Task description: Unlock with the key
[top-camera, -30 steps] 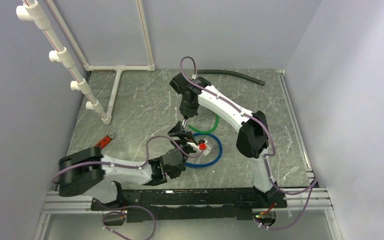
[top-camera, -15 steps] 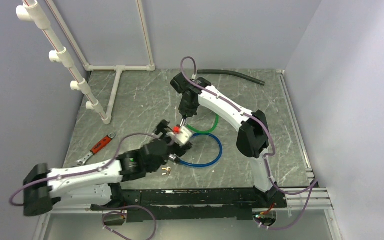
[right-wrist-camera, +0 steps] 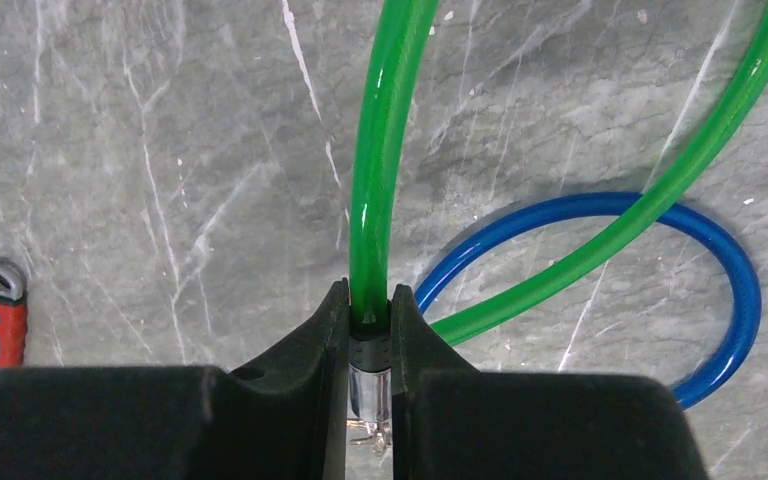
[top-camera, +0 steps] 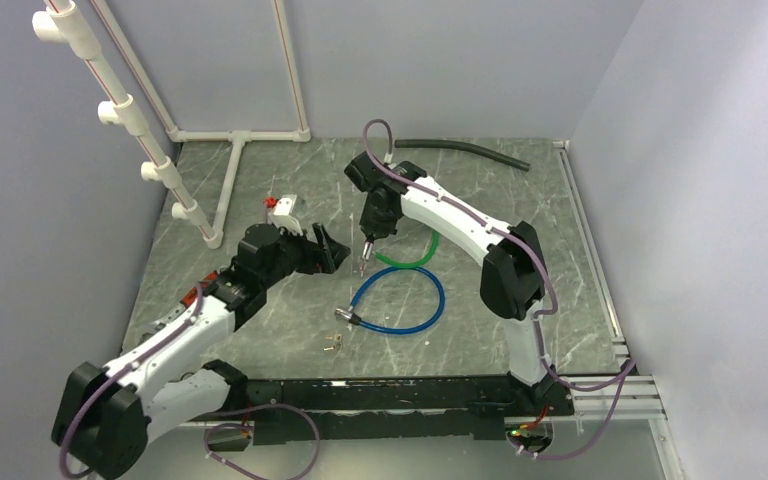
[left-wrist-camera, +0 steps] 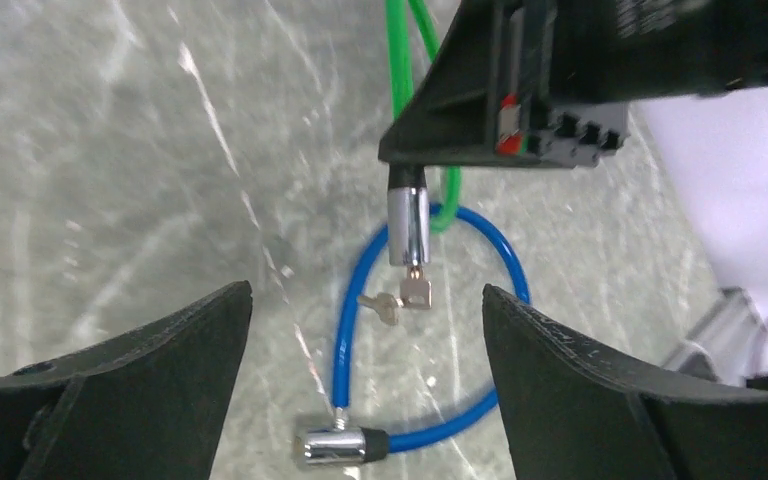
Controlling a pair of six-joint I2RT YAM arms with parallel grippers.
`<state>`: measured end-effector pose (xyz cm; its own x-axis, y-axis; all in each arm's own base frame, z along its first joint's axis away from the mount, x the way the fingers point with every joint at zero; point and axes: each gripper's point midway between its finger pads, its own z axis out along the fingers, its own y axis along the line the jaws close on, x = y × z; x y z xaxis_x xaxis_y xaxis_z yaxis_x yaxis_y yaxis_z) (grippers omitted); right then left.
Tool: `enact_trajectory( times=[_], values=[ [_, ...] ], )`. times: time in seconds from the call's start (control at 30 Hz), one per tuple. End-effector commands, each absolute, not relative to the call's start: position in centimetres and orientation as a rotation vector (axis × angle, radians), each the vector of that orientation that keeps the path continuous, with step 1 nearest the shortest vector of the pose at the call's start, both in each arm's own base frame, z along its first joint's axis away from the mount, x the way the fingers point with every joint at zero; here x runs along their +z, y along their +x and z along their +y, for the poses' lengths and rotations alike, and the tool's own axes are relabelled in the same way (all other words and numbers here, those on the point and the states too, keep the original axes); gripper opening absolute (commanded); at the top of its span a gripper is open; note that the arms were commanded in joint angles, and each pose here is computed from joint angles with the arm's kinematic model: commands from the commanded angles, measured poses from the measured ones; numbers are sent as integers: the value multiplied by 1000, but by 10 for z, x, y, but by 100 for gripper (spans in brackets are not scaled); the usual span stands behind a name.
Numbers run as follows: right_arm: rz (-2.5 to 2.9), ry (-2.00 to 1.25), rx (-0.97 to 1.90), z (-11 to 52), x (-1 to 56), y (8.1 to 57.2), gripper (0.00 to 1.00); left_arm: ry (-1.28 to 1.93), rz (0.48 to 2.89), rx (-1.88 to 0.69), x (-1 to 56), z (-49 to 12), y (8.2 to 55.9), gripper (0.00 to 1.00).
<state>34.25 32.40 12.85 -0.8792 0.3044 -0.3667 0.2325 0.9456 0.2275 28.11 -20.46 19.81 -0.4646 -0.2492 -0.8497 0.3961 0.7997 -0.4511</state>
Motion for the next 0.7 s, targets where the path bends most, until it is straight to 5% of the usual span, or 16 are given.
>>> enact_trajectory(
  times=[0.0,0.67],
  values=[
    [2620,362,397,332,165,346,0,196,1887,-1148,208,-242,262,88],
    [2625,292,533,347,172,336,0,258,1943,-1200,179,-268,290,64]
  ],
)
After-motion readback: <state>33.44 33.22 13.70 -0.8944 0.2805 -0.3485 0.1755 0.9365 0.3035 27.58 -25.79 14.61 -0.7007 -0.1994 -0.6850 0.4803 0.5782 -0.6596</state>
